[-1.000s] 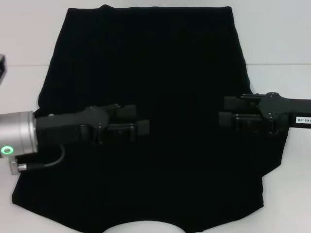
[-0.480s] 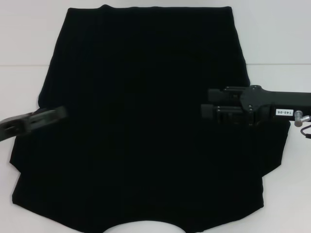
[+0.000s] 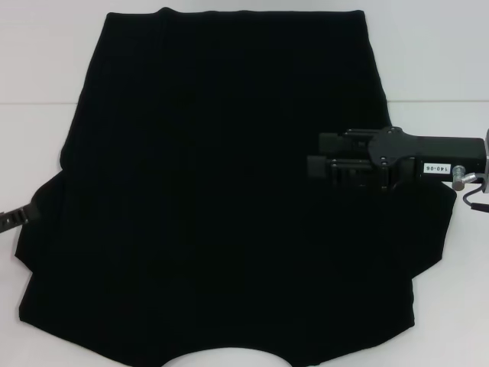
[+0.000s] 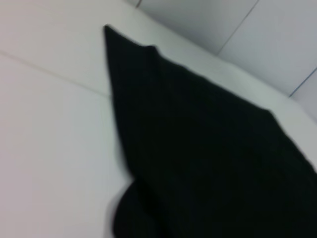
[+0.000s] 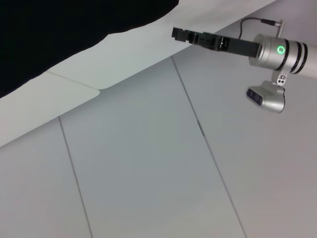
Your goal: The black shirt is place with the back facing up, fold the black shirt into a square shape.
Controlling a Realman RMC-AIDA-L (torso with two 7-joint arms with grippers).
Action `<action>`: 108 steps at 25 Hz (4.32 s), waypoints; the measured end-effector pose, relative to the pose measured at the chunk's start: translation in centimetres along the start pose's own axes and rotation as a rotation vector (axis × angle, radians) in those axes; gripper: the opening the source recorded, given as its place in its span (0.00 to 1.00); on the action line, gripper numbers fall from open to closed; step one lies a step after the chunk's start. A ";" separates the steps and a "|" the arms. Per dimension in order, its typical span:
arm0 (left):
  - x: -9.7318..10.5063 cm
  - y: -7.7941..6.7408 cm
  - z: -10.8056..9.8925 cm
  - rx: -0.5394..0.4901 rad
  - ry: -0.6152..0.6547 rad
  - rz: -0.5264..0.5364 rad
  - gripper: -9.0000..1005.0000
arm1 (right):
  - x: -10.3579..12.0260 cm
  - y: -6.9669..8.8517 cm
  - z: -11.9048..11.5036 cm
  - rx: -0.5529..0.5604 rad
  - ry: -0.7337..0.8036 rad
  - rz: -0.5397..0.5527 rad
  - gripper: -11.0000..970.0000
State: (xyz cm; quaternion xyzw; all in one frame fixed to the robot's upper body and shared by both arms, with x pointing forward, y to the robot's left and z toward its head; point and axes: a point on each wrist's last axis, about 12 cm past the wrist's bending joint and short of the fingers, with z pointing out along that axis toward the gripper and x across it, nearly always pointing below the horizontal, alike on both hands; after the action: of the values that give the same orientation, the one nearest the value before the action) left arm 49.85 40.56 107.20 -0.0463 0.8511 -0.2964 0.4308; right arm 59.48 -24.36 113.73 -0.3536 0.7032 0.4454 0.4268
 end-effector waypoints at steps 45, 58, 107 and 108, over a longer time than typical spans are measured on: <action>0.4 -0.3 3.0 -0.072 0.180 0.064 0.81 | 0.0 -0.1 -0.2 0.016 -0.010 0.003 0.73; 0.1 -0.3 3.3 -0.081 0.187 0.079 0.34 | 0.2 -0.1 -0.3 0.019 -0.013 0.008 0.73; 1.2 2.5 -0.8 -0.187 -0.011 -0.091 0.01 | -0.2 -0.3 0.0 0.037 -0.049 -0.007 0.73; 1.2 2.5 -0.9 -0.187 -0.012 -0.092 0.01 | -0.2 -0.3 0.0 0.038 -0.049 -0.007 0.73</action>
State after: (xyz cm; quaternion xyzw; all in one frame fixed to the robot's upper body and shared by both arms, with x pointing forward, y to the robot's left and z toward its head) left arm 48.87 42.62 105.34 -0.1273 0.8694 -0.2348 0.4158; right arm 59.83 -24.41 113.84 -0.3368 0.6997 0.4391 0.4519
